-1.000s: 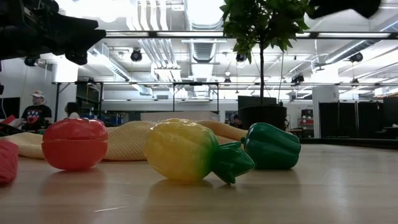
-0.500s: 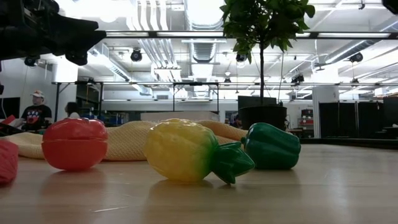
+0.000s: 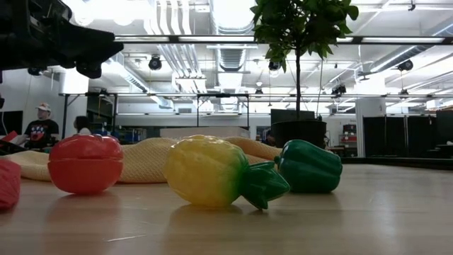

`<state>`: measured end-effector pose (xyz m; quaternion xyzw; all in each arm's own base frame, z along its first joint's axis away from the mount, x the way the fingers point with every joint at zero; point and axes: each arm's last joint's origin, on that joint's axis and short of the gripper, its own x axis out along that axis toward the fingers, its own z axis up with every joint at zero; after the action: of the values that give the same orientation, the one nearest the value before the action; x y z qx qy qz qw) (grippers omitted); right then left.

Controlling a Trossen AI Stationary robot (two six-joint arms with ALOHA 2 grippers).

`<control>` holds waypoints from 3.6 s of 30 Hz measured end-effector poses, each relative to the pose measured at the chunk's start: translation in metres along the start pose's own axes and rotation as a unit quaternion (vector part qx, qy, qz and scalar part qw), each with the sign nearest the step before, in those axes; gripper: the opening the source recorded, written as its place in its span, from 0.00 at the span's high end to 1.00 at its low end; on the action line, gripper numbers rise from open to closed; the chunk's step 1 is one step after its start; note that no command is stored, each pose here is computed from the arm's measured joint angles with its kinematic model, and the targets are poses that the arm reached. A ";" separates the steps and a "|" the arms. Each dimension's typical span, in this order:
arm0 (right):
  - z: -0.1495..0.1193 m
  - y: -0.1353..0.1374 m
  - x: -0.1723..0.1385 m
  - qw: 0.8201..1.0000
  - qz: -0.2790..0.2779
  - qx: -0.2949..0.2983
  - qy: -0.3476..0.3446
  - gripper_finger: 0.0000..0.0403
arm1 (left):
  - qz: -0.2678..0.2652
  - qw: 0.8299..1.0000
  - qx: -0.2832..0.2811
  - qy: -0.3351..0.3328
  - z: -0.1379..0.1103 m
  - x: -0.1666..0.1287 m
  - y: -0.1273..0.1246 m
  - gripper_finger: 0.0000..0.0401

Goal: Pick and placing Produce into tupperware
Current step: Put the yellow corn into the white bin

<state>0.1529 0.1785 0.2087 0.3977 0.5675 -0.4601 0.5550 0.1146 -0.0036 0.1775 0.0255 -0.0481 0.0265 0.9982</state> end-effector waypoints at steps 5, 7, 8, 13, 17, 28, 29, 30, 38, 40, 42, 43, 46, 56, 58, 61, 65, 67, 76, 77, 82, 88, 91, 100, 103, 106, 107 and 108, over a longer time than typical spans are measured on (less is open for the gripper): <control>-0.002 0.003 0.008 1.000 -0.015 0.003 -0.012 0.66 | -0.001 1.000 0.002 0.012 -0.002 0.002 0.000 0.62; -0.001 0.002 0.013 0.999 -0.024 0.014 -0.020 0.62 | -0.001 1.000 0.002 0.015 -0.003 0.002 0.000 0.62; -0.001 0.002 0.016 0.999 -0.029 0.018 -0.023 0.60 | -0.001 1.000 0.002 0.016 -0.003 0.002 0.000 0.62; 0.002 -0.003 0.032 0.997 -0.062 0.032 -0.034 0.54 | -0.001 1.000 0.002 0.016 -0.003 0.002 0.000 0.62; 0.004 -0.006 0.039 0.996 -0.070 0.042 -0.040 0.53 | -0.001 1.000 0.002 0.013 -0.003 0.002 0.000 0.62; 0.007 -0.010 0.069 0.998 -0.038 0.043 -0.020 0.57 | -0.001 1.000 0.004 0.014 -0.003 0.002 0.000 0.62; 0.007 -0.010 0.070 0.998 -0.039 0.043 -0.021 0.57 | -0.001 1.000 0.004 0.013 -0.003 0.002 0.000 0.62; 0.008 -0.011 0.071 0.998 -0.040 0.043 -0.022 0.58 | -0.001 1.000 0.004 0.014 -0.003 0.002 0.000 0.62; 0.007 -0.013 0.074 0.998 -0.035 0.038 -0.020 0.62 | -0.001 1.000 0.004 0.013 -0.003 0.002 0.000 0.62; 0.007 -0.013 0.074 0.999 -0.032 0.036 -0.018 0.64 | -0.001 1.000 0.004 0.014 -0.003 0.002 0.000 0.62; 0.006 -0.013 0.075 0.999 -0.031 0.034 -0.018 0.67 | -0.001 1.000 0.004 0.013 -0.003 0.002 0.000 0.62; 0.006 -0.013 0.075 0.999 -0.030 0.033 -0.018 0.68 | -0.001 1.000 0.004 0.013 -0.003 0.002 0.000 0.62; 0.005 -0.013 0.075 0.999 -0.028 0.031 -0.019 0.73 | -0.001 1.000 0.004 0.013 -0.003 0.002 0.000 0.62; 0.005 -0.013 0.075 0.999 -0.027 0.026 -0.015 0.91 | -0.001 1.000 0.004 0.014 -0.003 0.002 0.000 0.62; 0.005 -0.013 0.075 0.999 -0.030 0.024 -0.014 0.93 | -0.001 1.000 0.004 0.013 -0.003 0.002 0.000 0.62; 0.005 -0.013 0.075 0.999 -0.033 0.021 -0.013 0.94 | -0.001 1.000 0.004 0.013 -0.003 0.002 0.000 0.62; 0.005 -0.013 0.075 0.999 -0.032 0.017 -0.016 0.95 | -0.001 1.000 0.004 0.013 -0.003 0.002 0.000 0.62; 0.006 -0.013 0.075 0.999 -0.025 0.015 -0.026 0.95 | -0.001 1.000 0.004 0.013 -0.003 0.002 0.000 0.62; 0.014 -0.012 0.073 0.995 0.017 0.009 -0.097 0.96 | -0.001 1.000 0.004 0.013 -0.003 0.002 0.000 0.62; 0.015 -0.012 0.071 0.994 0.029 0.009 -0.107 0.96 | -0.001 1.000 0.004 0.012 -0.003 0.002 0.000 0.62; 0.021 -0.010 0.063 0.980 0.095 0.005 -0.174 0.96 | 0.000 1.000 0.004 0.010 -0.002 0.002 0.000 0.62; 0.025 -0.007 0.049 0.952 0.169 -0.021 -0.253 0.96 | -0.001 1.000 0.004 0.009 -0.002 0.002 0.000 0.62; 0.027 -0.004 0.042 0.936 0.203 -0.042 -0.285 0.96 | 0.000 1.000 0.003 0.005 -0.001 0.002 0.000 0.62; 0.025 0.014 0.018 0.882 0.275 -0.146 -0.355 0.96 | 0.000 1.000 0.002 -0.004 0.001 0.002 0.000 0.62; 0.024 0.025 0.013 0.861 0.284 -0.205 -0.369 0.96 | 0.001 1.000 0.002 -0.009 0.002 0.002 0.000 0.62; 0.026 0.035 0.010 0.844 0.288 -0.248 -0.379 0.96 | 0.001 1.000 0.002 -0.014 0.002 0.002 0.000 0.62; 0.028 0.037 0.010 0.844 0.286 -0.256 -0.375 0.96 | 0.001 1.000 0.002 -0.014 0.002 0.002 0.000 0.62; 0.030 0.040 0.010 0.846 0.283 -0.262 -0.369 0.96 | 0.001 1.000 0.002 -0.013 0.002 0.002 0.000 0.62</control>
<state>0.1982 0.1591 0.1970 0.1821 0.2831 -0.2296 0.9132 0.1167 -0.0037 0.1800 0.0280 -0.0611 0.0273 0.9974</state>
